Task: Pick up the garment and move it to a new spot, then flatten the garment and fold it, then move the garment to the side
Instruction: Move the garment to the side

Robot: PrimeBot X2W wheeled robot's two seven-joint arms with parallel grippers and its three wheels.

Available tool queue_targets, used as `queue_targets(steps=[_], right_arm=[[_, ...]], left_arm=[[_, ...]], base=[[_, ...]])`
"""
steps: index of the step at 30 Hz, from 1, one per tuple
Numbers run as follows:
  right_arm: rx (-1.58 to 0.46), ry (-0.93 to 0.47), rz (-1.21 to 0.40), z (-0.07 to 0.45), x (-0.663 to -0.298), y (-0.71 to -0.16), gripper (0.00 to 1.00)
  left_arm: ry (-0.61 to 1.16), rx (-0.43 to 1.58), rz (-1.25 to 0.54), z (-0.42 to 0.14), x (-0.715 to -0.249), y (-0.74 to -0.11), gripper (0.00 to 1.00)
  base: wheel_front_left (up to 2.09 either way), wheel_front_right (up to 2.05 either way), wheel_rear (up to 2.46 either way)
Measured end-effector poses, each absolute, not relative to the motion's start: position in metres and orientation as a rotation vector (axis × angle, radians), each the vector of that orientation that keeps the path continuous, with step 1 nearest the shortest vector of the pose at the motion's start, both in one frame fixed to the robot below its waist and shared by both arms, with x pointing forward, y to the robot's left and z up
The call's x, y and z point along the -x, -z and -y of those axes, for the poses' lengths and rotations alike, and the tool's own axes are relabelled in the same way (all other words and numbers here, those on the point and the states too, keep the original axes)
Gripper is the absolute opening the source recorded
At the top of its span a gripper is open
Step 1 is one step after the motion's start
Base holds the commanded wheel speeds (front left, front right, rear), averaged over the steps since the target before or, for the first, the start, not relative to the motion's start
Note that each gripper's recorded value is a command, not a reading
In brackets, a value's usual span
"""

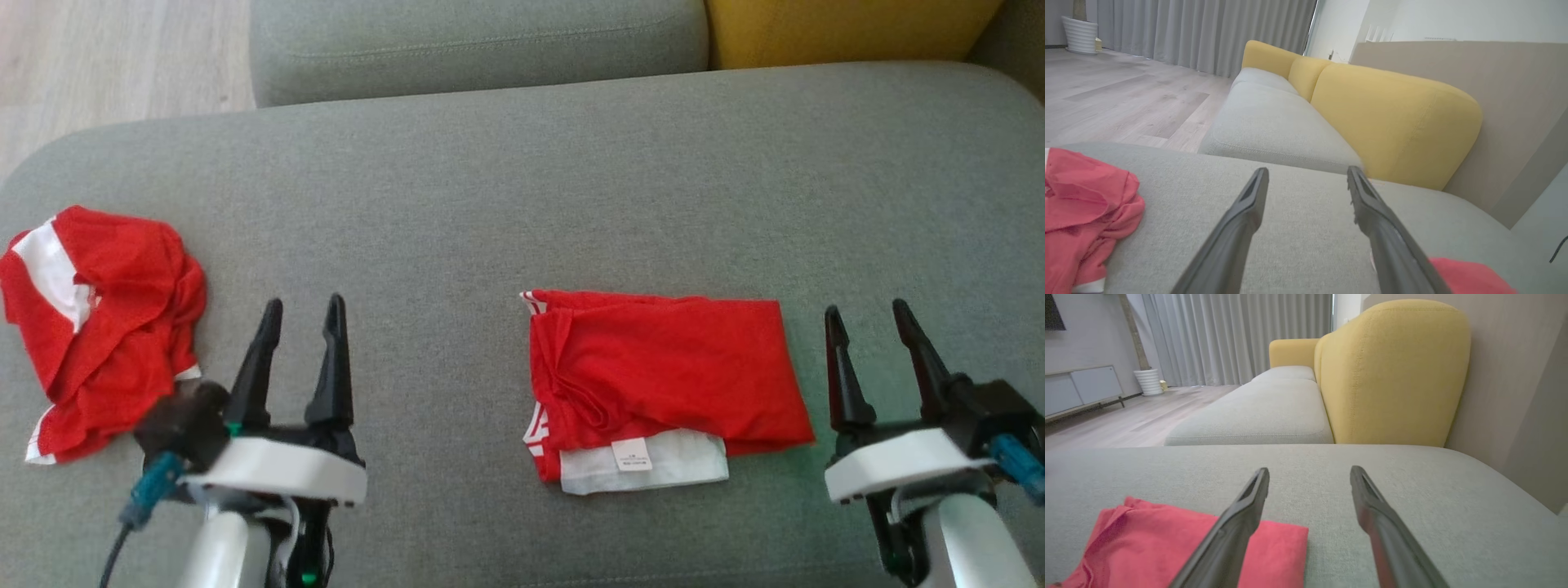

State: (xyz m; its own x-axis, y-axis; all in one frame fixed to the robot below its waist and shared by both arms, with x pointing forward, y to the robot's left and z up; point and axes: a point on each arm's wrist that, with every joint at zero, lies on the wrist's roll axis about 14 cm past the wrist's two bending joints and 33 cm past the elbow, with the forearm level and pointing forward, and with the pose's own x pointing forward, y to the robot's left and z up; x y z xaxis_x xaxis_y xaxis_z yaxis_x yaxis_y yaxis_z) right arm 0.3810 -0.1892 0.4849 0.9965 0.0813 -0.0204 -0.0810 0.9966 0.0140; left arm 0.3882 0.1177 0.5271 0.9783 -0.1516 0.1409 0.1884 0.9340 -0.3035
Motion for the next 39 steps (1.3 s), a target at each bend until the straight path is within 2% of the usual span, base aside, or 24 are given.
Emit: queue_targets(steps=[12, 19, 24, 31, 32, 33, 39], right_arm=[[-0.013, -0.063, -0.052, 0.189, -0.383, -0.473, 1.0], [-0.114, -0.064, -0.323, 0.177, -0.38, -0.411, 1.0], [-0.217, -0.045, -0.408, 0.172, -0.388, -0.389, 1.0], [-0.247, -0.097, -0.49, 0.15, -0.389, -0.369, 1.0], [-0.252, -0.104, -0.495, 0.147, -0.39, -0.367, 0.35], [-0.251, -0.109, -0.498, 0.145, -0.391, -0.367, 0.0], [-0.083, -0.199, -0.427, 0.14, -0.405, -0.379, 0.0]], left_arm=[[0.136, 0.31, 0.079, -0.127, -0.387, -0.513, 1.0], [0.135, 0.312, 0.05, -0.125, -0.395, -0.503, 1.0], [0.118, 0.309, 0.04, -0.131, -0.402, -0.498, 1.0], [0.102, 0.301, 0.033, -0.137, -0.407, -0.494, 1.0], [0.097, 0.301, 0.028, -0.138, -0.407, -0.492, 1.0], [0.091, 0.311, 0.026, -0.14, -0.407, -0.491, 1.0], [0.084, 0.323, 0.012, -0.14, -0.412, -0.486, 1.0]], base=[[0.0, 0.0, 0.0], [0.0, 0.0, 0.0], [0.0, 0.0, 0.0], [0.0, 0.0, 0.0], [0.0, 0.0, 0.0], [0.0, 0.0, 0.0], [0.0, 0.0, 0.0]])
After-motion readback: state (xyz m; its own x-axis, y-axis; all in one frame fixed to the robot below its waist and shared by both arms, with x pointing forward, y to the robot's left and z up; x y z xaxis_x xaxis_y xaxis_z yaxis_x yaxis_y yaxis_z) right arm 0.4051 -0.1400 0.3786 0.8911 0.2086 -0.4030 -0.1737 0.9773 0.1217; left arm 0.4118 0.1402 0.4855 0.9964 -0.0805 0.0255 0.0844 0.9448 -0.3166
